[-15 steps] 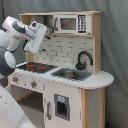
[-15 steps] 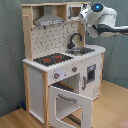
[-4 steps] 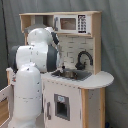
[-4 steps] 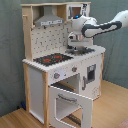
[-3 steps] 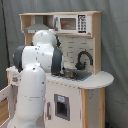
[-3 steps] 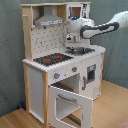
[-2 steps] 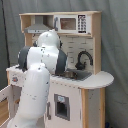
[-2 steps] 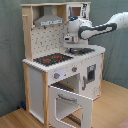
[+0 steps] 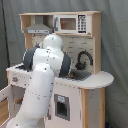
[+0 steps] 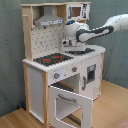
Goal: Play with the kitchen
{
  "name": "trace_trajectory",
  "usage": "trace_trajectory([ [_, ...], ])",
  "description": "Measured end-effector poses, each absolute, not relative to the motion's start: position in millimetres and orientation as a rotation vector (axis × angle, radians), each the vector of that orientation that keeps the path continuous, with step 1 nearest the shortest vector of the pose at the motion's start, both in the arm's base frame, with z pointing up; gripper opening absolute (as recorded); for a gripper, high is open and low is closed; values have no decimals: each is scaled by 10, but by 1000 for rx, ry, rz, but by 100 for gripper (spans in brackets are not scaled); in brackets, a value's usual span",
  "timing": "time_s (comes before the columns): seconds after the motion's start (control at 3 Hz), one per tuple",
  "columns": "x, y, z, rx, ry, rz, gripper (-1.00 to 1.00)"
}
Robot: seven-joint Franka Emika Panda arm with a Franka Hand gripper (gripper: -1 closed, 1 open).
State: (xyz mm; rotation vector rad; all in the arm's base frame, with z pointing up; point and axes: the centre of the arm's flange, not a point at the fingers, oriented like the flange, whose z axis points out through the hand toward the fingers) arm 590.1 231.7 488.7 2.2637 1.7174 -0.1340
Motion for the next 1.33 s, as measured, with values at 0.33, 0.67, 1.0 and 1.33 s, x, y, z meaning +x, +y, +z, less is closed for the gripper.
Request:
trace_trajectory([
  [0.33,5902,2321,4879,2265,1717,-135,-100],
  [0.67,5881,2371,5299,2268,1666,-80,-100],
  [1.0,5696,2354,5674,2244,1601,-96,-100],
  [1.33,5399,2896,5986,2209,1661,17,-100],
])
